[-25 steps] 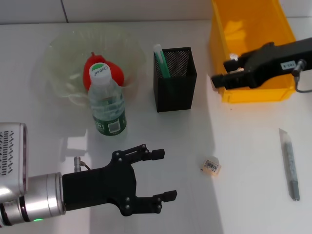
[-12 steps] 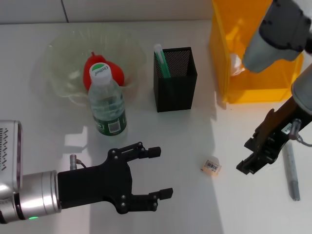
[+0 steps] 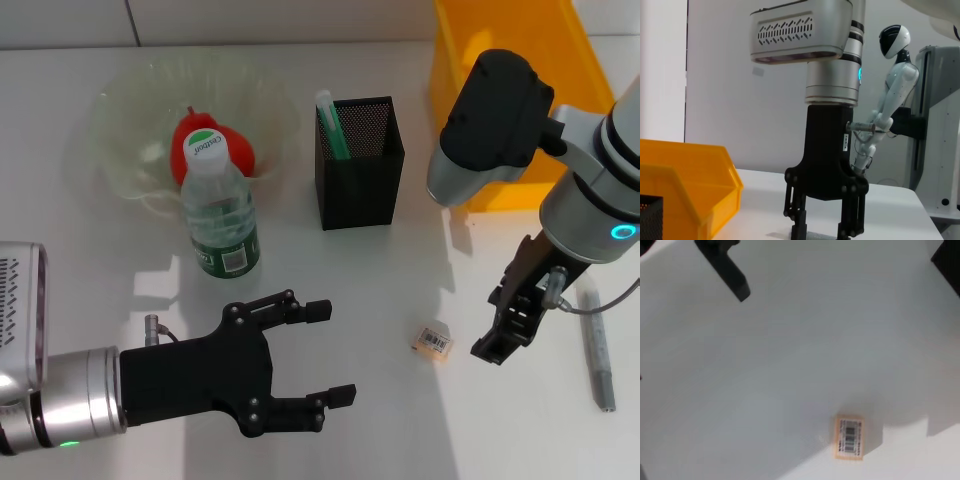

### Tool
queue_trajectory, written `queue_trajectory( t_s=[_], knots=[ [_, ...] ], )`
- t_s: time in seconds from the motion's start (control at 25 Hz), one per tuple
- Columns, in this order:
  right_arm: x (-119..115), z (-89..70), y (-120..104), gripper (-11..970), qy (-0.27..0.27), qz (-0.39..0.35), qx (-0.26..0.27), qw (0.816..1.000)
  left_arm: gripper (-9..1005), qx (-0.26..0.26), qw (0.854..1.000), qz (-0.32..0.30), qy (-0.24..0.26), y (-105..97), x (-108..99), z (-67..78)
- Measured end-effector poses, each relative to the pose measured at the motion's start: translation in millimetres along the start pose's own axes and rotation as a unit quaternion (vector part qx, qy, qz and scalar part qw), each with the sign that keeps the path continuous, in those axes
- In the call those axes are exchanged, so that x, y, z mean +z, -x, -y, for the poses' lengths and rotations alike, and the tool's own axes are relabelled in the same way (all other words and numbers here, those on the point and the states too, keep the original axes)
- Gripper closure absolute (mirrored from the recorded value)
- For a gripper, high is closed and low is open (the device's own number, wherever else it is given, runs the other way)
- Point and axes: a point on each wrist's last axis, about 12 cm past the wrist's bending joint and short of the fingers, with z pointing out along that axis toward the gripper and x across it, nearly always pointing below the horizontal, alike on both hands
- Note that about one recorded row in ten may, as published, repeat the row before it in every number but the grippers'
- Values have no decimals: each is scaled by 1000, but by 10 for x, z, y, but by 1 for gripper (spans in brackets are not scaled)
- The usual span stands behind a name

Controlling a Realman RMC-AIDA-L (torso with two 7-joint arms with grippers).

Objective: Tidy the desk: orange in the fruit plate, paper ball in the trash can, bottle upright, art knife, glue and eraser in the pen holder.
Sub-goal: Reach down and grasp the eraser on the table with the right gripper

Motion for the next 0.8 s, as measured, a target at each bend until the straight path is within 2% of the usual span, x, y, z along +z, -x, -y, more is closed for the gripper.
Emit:
queue_trajectory(
  t_s=[0.36, 0.52, 0.8],
  knots=[
    [107, -13, 92, 317, -8, 8, 8, 1000, 154, 1, 1000, -6, 2, -5, -38, -16],
    [160, -41, 138, 318, 6, 19, 8, 1000, 154, 0, 1000, -7, 3, -11, -87, -5],
    [277, -2, 174, 319, 11, 23, 16, 1000, 154, -1, 1000, -9, 5, -19, -102, -4]
  ],
)
